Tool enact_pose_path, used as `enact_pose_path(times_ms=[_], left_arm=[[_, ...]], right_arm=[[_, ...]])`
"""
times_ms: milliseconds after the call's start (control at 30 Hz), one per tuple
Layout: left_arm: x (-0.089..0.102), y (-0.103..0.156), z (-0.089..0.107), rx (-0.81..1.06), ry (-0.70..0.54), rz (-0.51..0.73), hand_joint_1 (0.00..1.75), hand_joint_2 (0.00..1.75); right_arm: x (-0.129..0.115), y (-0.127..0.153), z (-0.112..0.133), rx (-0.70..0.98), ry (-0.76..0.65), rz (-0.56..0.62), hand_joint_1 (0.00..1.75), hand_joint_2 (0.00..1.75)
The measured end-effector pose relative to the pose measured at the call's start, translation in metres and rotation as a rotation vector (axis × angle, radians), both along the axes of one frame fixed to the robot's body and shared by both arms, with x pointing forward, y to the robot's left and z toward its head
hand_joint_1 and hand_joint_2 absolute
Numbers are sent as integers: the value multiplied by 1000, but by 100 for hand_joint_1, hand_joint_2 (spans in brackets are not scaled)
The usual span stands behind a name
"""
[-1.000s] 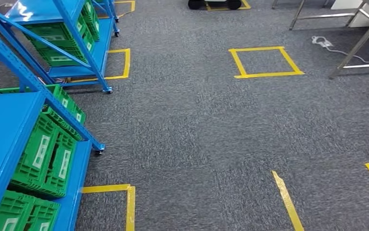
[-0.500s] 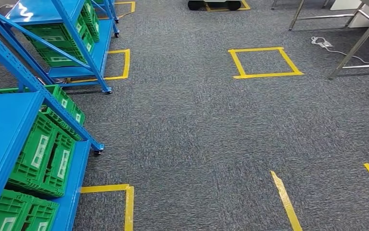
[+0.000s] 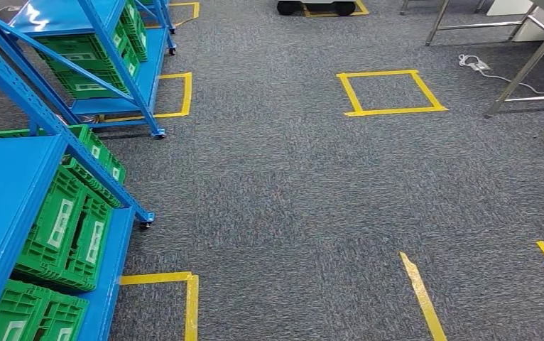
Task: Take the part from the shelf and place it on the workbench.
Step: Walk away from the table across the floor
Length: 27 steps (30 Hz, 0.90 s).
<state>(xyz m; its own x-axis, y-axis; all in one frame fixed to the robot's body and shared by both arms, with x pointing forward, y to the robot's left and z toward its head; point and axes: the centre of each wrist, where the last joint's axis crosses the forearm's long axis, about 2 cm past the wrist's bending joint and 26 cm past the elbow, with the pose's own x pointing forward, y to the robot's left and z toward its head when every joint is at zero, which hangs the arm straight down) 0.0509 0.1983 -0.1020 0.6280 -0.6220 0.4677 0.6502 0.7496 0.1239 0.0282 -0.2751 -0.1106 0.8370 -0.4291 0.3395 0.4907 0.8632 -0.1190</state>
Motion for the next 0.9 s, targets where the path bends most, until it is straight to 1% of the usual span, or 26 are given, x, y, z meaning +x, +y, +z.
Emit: enact_pose_path(times_ms=[467,900], left_arm=[[0,0,0,-1,29,23,0,0],[0,0,0,0,29,18,0,0]], right_arm=[[0,1,0,3,-1,1,0,0],[1,0,0,4,-2,1,0,0]])
